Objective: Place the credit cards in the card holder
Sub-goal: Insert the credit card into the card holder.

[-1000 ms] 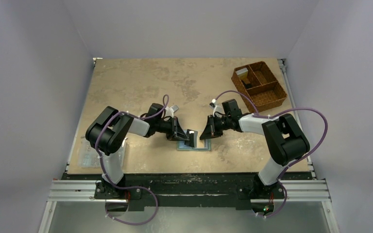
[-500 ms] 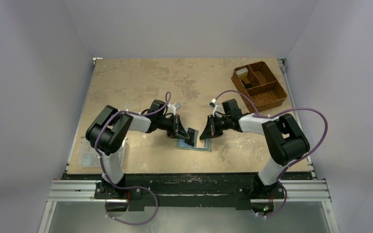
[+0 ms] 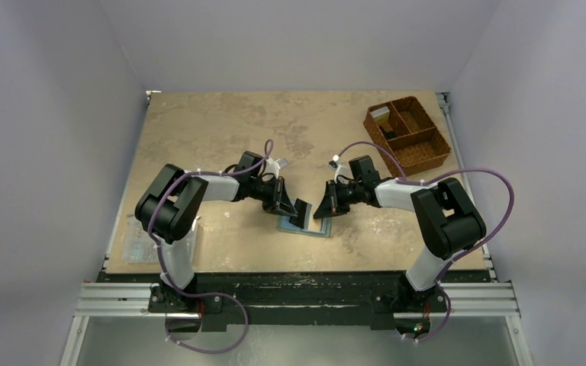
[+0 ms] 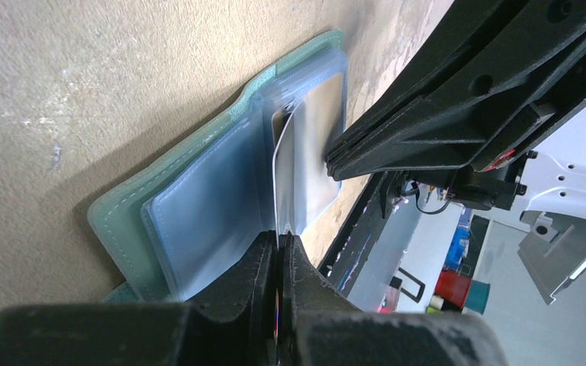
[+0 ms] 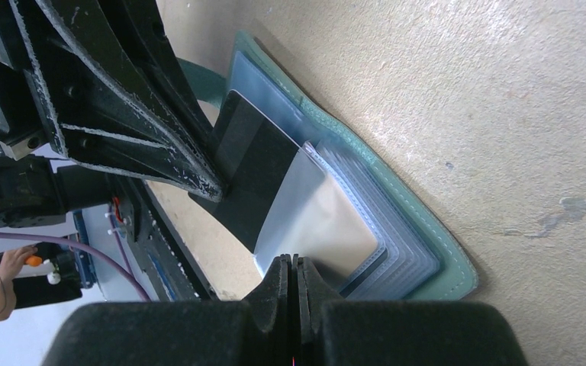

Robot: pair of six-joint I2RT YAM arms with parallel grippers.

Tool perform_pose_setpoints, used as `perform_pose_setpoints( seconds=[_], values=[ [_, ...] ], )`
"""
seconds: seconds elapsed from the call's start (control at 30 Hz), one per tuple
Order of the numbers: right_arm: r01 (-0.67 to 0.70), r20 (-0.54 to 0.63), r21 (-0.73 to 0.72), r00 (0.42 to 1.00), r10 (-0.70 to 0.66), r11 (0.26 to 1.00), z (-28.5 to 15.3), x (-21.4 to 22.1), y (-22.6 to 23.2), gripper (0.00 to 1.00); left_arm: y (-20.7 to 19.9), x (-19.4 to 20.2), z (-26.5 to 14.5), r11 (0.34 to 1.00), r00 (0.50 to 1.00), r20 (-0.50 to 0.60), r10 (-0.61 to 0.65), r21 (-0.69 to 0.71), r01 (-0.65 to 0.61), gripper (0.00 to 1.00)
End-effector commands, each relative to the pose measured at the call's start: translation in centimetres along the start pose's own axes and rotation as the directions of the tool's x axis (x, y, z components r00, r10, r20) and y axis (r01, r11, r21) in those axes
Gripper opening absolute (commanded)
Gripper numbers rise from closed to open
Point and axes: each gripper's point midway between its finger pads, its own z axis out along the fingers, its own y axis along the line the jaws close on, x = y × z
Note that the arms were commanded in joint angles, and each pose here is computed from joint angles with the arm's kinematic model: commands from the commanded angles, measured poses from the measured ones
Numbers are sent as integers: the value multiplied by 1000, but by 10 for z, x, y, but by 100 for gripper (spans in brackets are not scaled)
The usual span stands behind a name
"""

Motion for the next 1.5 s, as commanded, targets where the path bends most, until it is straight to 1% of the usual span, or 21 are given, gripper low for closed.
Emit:
perform_pose_setpoints(
  seconds=[0.0, 0.13, 0.2, 0.43, 0.7, 0.97, 1.07, 1.3, 1.37, 1.47],
  values=[
    [-19, -45, 115, 999, 24, 993, 5, 22, -33, 0, 1, -22, -1, 996, 995, 48, 89, -36, -87, 0],
    [-20, -45, 112, 999, 25, 994, 5, 23, -33, 0, -2, -21, 2, 997, 996, 47, 77, -4, -77, 0],
    [-18, -45, 110, 999, 23, 994, 5, 23, -33, 0, 2, -22, 2, 996, 995, 42, 87, -28, -86, 0],
    [-20, -48, 107, 999, 25, 994, 6, 24, -34, 0, -3, -30, 0, 992, 992, 37, 124, -36, -122, 0],
    [-21, -51, 106, 998, 26, 994, 7, 25, -34, 0, 2, -23, 2, 992, 993, -20, 117, -53, -118, 0],
    [-22, -52, 103, 998, 28, 994, 7, 26, -35, 0, 3, -23, 4, 992, 993, 5, 116, -47, -115, 0],
    [-23, -53, 103, 998, 29, 994, 7, 27, -35, 0, -4, -23, 8, 993, 993, 29, 116, 2, -116, 0],
    [-23, -49, 100, 998, 28, 995, 6, 26, -33, 0, -11, -12, 12, 996, 996, 52, 70, 59, -73, 0],
    [-25, -48, 94, 998, 30, 995, 6, 27, -32, 0, -12, -8, 13, 995, 996, 49, 70, 67, -73, 0],
    [-24, -37, 86, 999, 28, 996, 5, 23, -28, 0, -12, 0, 19, 996, 996, 31, 78, 43, -80, 0]
  ],
)
